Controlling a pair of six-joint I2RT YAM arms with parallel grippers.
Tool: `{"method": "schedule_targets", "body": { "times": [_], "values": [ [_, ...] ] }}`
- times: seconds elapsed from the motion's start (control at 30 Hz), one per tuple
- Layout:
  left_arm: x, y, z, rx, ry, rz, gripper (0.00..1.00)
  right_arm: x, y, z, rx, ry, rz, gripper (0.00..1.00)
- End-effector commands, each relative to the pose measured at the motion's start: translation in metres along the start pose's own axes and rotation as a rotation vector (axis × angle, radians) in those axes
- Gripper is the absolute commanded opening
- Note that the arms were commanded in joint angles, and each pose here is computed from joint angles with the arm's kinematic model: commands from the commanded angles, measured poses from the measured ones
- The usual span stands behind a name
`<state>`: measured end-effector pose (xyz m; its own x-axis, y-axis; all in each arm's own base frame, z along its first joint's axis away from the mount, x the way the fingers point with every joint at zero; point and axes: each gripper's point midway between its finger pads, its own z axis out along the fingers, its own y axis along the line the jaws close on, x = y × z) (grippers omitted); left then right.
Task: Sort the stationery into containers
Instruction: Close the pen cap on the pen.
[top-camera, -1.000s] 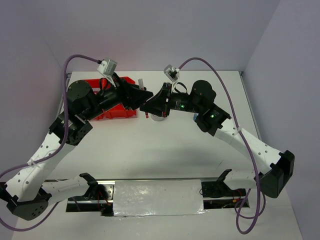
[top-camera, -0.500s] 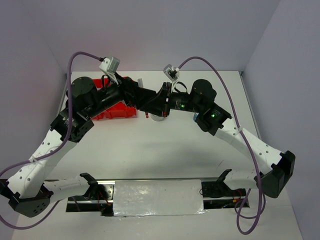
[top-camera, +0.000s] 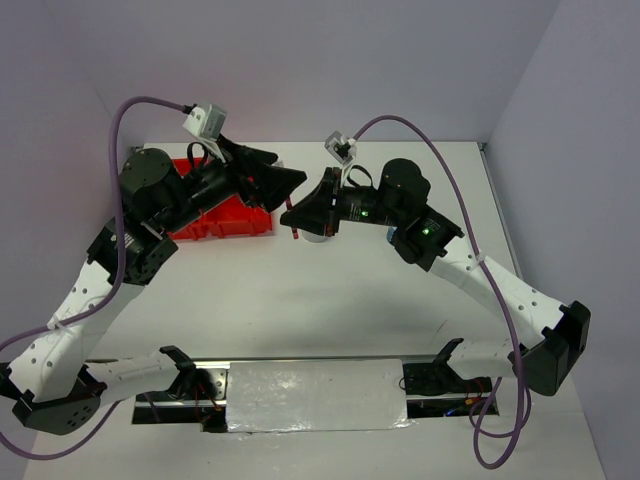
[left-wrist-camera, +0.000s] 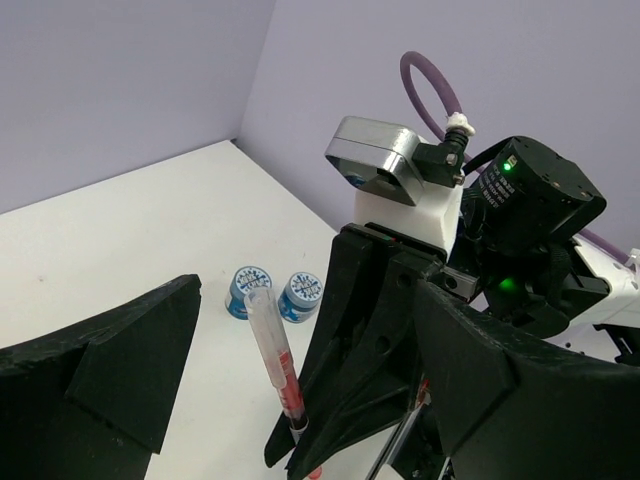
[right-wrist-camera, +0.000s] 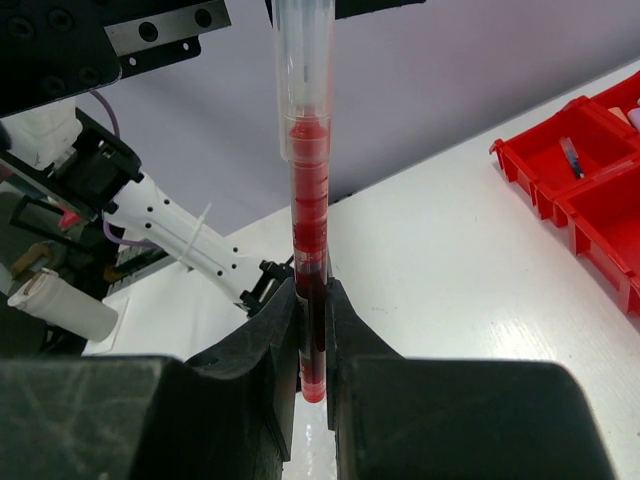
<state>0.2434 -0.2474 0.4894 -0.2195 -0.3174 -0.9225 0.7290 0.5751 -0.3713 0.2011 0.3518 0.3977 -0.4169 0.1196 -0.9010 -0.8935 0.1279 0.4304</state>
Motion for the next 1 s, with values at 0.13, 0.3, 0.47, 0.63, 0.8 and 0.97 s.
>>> {"method": "schedule_targets", "body": {
  "times": [0.13, 0.3, 0.47, 0.63, 0.8, 0.97],
  "values": [
    [-0.032, -0.005, -0.010, -0.007, -0.085, 0.041, 0.97, -0.018, 0.017, -0.003, -0.034, -0.029, -0.051, 0.00],
    [-0.028, 0.001, -0.007, -0.025, -0.064, 0.020, 0.86, -0.019, 0.020, -0.005, -0.039, -0.032, -0.057, 0.00],
    [-0.026, 0.001, -0.005, -0.018, -0.061, -0.004, 0.79, -0.017, 0.020, -0.005, -0.037, -0.029, -0.051, 0.00],
    [-0.017, 0.004, -0.001, -0.014, -0.034, -0.019, 0.72, -0.019, 0.023, -0.007, -0.041, -0.033, -0.058, 0.00],
    [-0.010, 0.008, -0.001, -0.017, -0.023, -0.030, 0.65, -0.020, 0.023, -0.007, -0.041, -0.033, -0.062, 0.00],
    [-0.005, 0.013, 0.003, -0.025, -0.002, -0.045, 0.50, -0.021, 0.024, -0.007, -0.044, -0.035, -0.067, 0.00]
  ]
}}
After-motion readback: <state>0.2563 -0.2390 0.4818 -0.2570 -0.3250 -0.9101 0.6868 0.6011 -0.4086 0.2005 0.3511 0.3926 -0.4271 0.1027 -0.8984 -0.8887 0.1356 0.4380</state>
